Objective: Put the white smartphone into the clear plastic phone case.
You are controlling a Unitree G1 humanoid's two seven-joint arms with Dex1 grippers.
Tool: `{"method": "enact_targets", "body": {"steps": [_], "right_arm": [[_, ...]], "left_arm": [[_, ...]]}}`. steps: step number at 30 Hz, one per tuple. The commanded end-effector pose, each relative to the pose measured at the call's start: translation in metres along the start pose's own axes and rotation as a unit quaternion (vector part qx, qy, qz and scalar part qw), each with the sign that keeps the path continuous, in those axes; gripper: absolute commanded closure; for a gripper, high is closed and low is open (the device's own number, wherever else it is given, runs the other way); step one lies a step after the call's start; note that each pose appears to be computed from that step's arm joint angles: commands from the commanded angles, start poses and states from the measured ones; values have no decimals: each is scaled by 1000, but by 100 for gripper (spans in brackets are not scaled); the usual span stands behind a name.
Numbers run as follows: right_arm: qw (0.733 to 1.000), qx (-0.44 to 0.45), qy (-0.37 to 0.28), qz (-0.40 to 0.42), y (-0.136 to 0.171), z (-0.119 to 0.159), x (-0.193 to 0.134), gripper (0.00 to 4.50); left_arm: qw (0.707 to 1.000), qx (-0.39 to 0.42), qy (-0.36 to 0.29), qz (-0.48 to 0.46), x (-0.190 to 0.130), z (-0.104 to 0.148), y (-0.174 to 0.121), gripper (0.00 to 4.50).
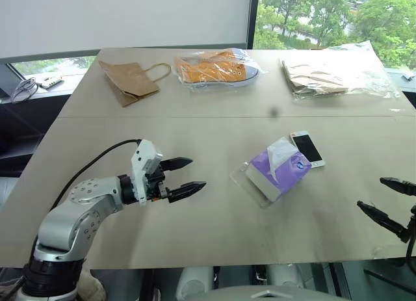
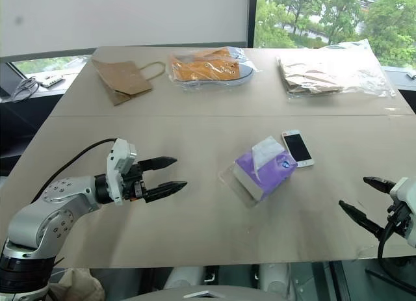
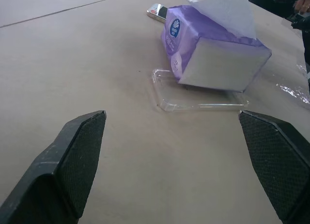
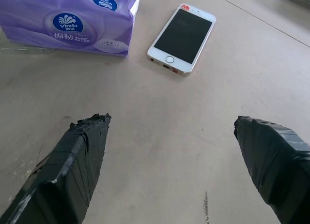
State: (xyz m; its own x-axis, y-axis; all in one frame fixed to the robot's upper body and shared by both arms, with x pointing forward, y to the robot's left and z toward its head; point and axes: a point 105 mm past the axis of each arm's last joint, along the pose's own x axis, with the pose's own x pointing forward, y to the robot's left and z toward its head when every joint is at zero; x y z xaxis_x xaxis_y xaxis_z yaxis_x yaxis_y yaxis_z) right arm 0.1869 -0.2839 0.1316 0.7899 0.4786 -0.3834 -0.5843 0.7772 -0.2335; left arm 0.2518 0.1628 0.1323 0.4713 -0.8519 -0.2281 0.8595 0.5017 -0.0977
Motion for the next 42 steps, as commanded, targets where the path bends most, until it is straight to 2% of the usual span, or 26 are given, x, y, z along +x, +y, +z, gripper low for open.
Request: {"method": "enact_targets", "body": {"steps": [1,8,14,19,24,29,35,38,42], "right_arm": [[1000,-21,-11,3,1,12,1,1],[999,-20,-25,13,12,26,15,1],[989,-74,-73,102,45,56,24,1],[986,-79,-76,124,55,58,27,1],[986,-74,-64,134,57,49,24,1],[988,-60,-82,115,52,54,25,1],[991,-54,-78,95,50,53,23,1],[992,-51,-73,89,52,52,21,1],[993,-48,-68,85,56,50,18,1]], "left_arm": [[1000,18,-13,-10,-4,14,-4,0],[999,20,-17,-29,-6,24,-8,0],[997,53,-16,-45,4,32,-14,0],[998,17,11,-61,20,35,-16,0],[996,-6,46,-72,49,53,-10,0],[990,-8,90,-105,90,67,-16,0],[981,-46,154,-107,138,58,-12,0],[977,-24,185,-103,158,46,-9,0],[972,-39,187,-139,178,41,-19,0]]}}
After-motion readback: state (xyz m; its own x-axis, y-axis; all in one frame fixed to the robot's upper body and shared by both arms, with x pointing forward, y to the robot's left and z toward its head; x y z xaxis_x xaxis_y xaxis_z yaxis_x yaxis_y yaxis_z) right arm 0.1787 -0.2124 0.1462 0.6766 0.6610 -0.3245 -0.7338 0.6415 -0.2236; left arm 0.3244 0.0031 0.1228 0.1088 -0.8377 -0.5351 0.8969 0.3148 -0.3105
